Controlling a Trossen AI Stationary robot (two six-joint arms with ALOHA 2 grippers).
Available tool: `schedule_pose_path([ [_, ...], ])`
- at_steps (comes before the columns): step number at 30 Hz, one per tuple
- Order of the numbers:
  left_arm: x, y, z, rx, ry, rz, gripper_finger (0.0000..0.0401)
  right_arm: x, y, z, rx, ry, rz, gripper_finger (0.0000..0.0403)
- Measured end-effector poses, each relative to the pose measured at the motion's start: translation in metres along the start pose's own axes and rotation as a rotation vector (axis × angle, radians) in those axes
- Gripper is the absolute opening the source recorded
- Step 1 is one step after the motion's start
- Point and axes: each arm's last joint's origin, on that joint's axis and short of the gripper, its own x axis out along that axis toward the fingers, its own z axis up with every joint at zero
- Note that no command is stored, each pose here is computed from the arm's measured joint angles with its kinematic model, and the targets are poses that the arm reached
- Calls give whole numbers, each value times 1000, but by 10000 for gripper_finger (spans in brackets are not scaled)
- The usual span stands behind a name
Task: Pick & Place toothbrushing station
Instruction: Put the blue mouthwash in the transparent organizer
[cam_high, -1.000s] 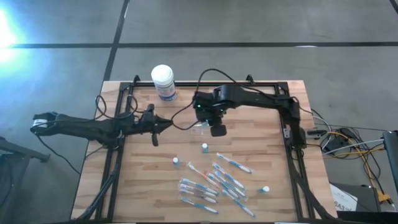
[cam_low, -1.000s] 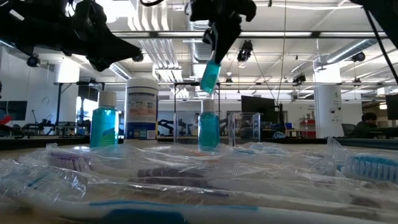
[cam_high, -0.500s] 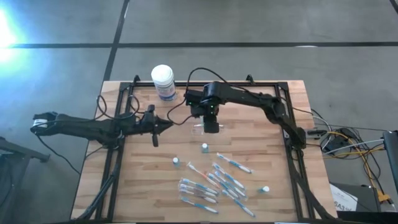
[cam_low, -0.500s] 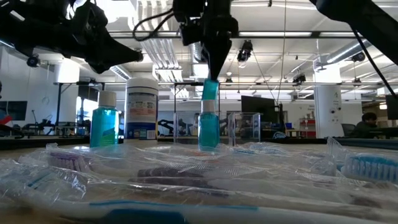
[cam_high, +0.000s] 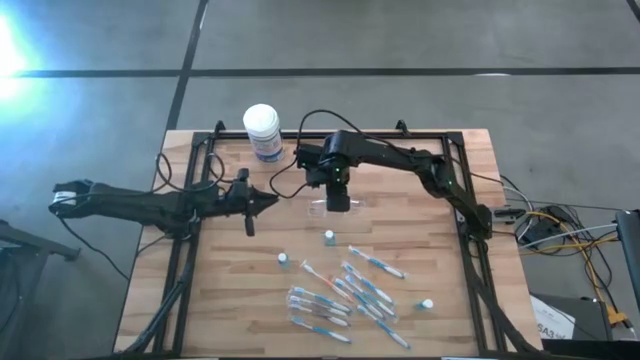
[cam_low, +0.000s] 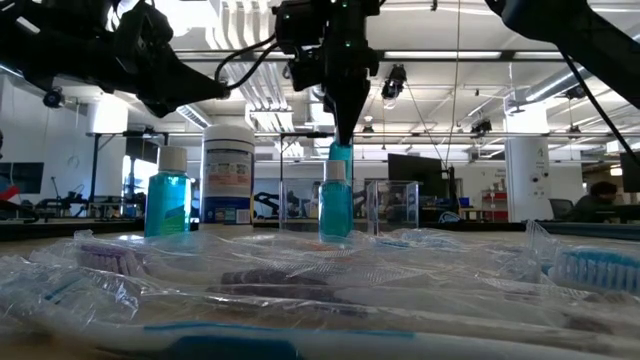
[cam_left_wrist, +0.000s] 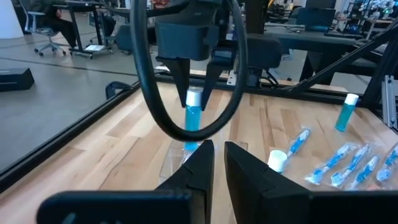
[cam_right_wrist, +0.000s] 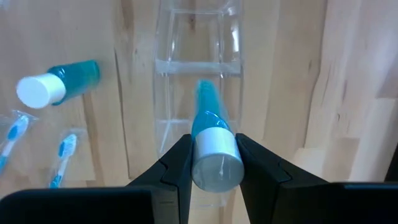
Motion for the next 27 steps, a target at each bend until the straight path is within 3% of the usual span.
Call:
schedule_pose_path([
  [27,0,0,-1,6,14,3,35,42,-4,3,-14,76,15,93],
])
